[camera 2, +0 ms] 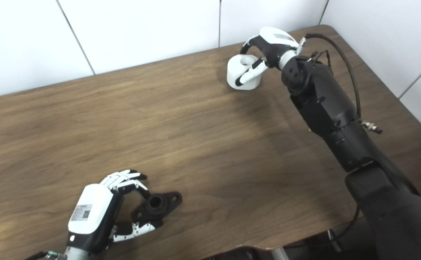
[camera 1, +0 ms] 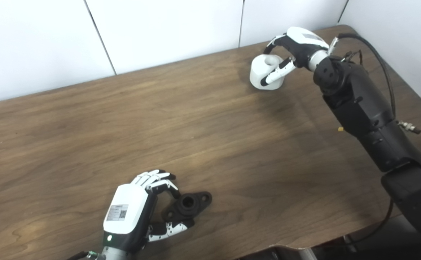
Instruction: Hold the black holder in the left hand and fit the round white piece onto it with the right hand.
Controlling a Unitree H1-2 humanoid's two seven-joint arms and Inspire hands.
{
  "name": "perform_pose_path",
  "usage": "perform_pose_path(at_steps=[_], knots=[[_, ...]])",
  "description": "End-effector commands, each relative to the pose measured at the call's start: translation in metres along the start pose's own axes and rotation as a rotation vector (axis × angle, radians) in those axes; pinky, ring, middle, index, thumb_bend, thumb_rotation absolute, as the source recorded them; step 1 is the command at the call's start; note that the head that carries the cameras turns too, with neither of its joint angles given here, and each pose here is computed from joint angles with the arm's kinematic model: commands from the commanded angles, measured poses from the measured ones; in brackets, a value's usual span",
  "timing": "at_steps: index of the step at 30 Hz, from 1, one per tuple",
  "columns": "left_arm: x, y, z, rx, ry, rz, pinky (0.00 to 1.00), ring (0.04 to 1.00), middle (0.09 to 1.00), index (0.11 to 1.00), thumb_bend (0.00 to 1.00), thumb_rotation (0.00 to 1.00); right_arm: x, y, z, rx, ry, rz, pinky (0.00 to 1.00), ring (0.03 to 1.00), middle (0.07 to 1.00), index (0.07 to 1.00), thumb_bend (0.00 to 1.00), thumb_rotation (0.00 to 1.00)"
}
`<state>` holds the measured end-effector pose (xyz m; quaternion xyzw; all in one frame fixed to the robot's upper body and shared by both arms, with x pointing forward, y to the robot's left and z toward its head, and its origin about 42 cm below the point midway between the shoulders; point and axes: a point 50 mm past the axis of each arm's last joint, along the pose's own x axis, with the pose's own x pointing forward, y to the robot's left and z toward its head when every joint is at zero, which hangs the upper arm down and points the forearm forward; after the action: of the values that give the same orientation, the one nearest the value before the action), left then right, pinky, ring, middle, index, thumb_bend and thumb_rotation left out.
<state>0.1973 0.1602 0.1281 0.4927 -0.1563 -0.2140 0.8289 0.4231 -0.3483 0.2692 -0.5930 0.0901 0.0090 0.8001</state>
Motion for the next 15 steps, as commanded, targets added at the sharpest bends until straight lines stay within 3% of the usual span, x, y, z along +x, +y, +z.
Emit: perform_pose_path(at_steps=[1, 15], knots=[[-0.0098, -0.0076, -0.0061, 0.004, 0.045, -0.064, 0.8, 0.821, 0.758, 0.489, 0.52, 0.05, -0.0007, -0.0259, 0.0022, -0.022, -0.015, -0.082, 0.94, 0.996, 0.925, 0.746, 0.84, 0.33], [-0.0101, -0.0063, -0.007, 0.008, 0.047, -0.06, 0.79, 0.814, 0.756, 0.489, 0.52, 0.05, -0.0013, -0.0226, -0.0018, -0.028, -0.019, -0.081, 0.93, 0.987, 0.909, 0.715, 0.83, 0.33]])
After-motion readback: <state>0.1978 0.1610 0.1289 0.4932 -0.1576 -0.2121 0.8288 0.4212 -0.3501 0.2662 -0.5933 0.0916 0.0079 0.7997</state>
